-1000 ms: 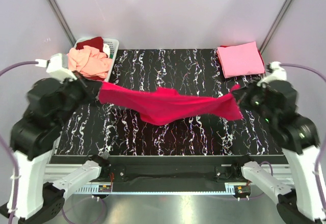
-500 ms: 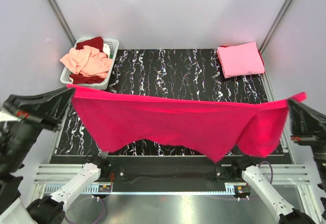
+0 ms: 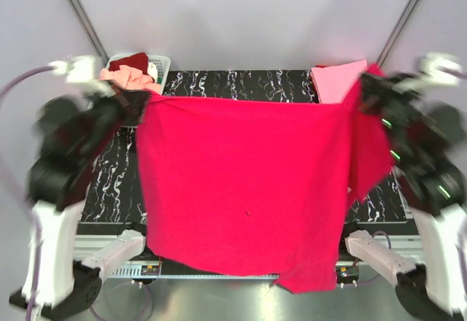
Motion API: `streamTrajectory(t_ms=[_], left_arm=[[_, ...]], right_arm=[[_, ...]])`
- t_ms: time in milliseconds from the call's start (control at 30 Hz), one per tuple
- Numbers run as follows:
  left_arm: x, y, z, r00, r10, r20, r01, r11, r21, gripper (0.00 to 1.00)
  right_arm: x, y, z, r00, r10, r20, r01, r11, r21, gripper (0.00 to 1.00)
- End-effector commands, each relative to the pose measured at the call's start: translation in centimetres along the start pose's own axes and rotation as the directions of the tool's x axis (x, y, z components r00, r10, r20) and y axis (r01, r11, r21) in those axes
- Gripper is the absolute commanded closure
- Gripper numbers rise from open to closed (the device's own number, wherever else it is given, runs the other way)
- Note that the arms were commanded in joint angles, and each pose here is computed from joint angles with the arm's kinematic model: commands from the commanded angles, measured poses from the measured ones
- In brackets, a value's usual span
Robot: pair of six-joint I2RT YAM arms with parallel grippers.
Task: Fold and stack the t-shirts
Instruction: Flatten the tshirt out
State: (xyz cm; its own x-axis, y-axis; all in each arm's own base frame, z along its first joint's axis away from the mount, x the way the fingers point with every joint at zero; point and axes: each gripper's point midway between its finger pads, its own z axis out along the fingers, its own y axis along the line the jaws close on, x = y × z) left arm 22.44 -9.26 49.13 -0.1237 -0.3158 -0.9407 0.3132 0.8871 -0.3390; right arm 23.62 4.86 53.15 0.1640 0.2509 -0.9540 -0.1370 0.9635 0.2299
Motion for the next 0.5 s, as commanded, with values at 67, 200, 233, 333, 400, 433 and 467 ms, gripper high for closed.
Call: streamTrajectory(t_ms=[67,200,233,333,400,433,467], left_arm=[[13.8,10.9,10.1,0.931,-0.104,-0.351,-0.048,0.916,-0.398,0.95],[21.0,17.8,14.8,0.830,-0.245,-0.501,-0.071,0.845,-0.530,0.57],[22.0,18.4,16.4,0.805,-0.269,-0.529,-0.072,0.840,-0.538,0.53],[20.8,17.8,17.0,0.812,-0.274,-0.516,-0.048,0.849,-0.527,0.33],[19.4,17.0,16.7,0.838,-0.257,-0.481,-0.032,0.858,-0.513,0.19],[18.9,16.6,15.8,0.850,-0.249,-0.464,-0.025,0.861,-0.508,0.12],[18.7,16.4,15.4,0.854,-0.248,-0.458,-0.022,0.862,-0.507,0.10]], right_arm=[[17.1,-2.8,13.2,0.934,-0.111,-0.340,0.188,0.961,0.204,1.00],[24.2,-2.4,21.1,0.837,-0.147,-0.527,0.289,0.937,0.198,0.01],[29.1,-2.8,22.7,0.765,-0.152,-0.625,0.335,0.924,0.186,0.00],[28.2,-1.2,24.2,0.747,-0.132,-0.652,0.300,0.942,0.153,0.00],[28.6,-0.6,23.5,0.738,-0.119,-0.664,0.268,0.955,0.128,0.00],[26.9,-0.3,22.8,0.764,-0.102,-0.637,0.239,0.962,0.133,0.00],[26.9,-0.3,22.2,0.765,-0.099,-0.636,0.233,0.963,0.131,0.00]])
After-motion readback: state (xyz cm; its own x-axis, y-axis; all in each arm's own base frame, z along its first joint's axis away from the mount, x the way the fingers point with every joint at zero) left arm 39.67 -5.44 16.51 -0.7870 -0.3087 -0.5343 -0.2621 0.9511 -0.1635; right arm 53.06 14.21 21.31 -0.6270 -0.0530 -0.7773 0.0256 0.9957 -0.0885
